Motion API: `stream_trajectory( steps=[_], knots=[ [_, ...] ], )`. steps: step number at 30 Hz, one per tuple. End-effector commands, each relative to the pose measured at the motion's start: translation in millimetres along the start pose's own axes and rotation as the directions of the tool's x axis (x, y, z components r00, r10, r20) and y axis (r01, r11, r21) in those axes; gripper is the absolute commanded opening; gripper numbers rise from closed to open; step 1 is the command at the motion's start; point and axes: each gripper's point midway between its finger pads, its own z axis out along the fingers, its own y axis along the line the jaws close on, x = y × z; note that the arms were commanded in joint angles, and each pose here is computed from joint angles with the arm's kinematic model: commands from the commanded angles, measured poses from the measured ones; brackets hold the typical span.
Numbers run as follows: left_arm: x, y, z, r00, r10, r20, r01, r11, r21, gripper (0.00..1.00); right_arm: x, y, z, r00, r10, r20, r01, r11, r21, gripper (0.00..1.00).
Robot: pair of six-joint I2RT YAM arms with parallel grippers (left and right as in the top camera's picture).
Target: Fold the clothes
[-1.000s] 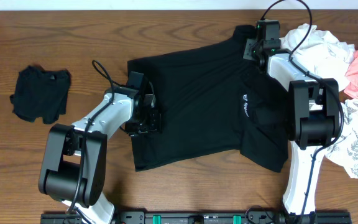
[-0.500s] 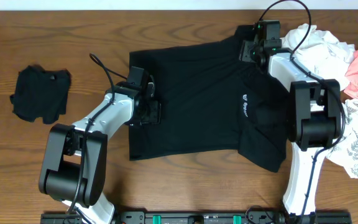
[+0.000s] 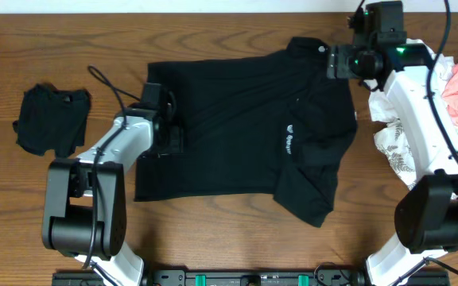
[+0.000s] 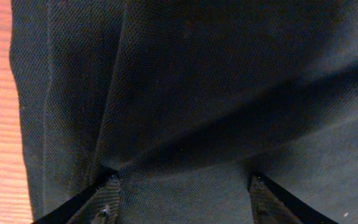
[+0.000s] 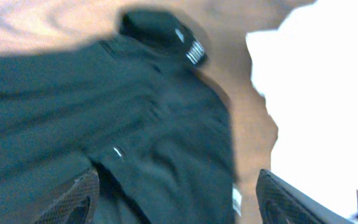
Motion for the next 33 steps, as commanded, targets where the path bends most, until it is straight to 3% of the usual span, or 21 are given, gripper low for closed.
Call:
stream_trajectory(
  steps=[1, 7, 13, 20, 26, 33],
  knots=[
    [12, -4, 9, 0.999, 0.004, -0.052, -0.002, 0.999, 0.049, 0.69, 24, -8, 1, 0.995, 0.004, -0.1, -0.003, 1.0, 0.017, 0.8],
    [12, -26, 2, 0.998, 0.036, -0.042, -0.03, 0.991, 0.127, 0.69, 49, -12, -2, 0.98, 0.012, -0.199, -0.007, 1.0, 0.029, 0.8],
    [-5, -33, -40, 0.996, 0.041, 0.077, -0.052, 0.987, 0.149, 0.72, 53, -29, -5, 0.973, 0.062, -0.22, -0.056, 0.998, 0.031, 0.81],
    [-11, -21, -108, 0.974, -0.028, 0.223, -0.011, 0.986, 0.169, 0.85, 68, -51, -35, 0.957, 0.116, -0.266, -0.122, 0.993, -0.007, 0.81],
    [11, 1, -117, 0.984, -0.082, 0.157, 0.059, 0.987, 0.149, 0.87, 69, -64, -76, 0.957, 0.185, -0.222, -0.198, 0.979, -0.037, 0.82],
    [34, 11, -103, 0.993, -0.104, 0.047, 0.098, 0.988, 0.119, 0.89, 102, -40, -83, 0.919, 0.204, -0.337, -0.263, 0.955, -0.14, 0.79]
  ],
)
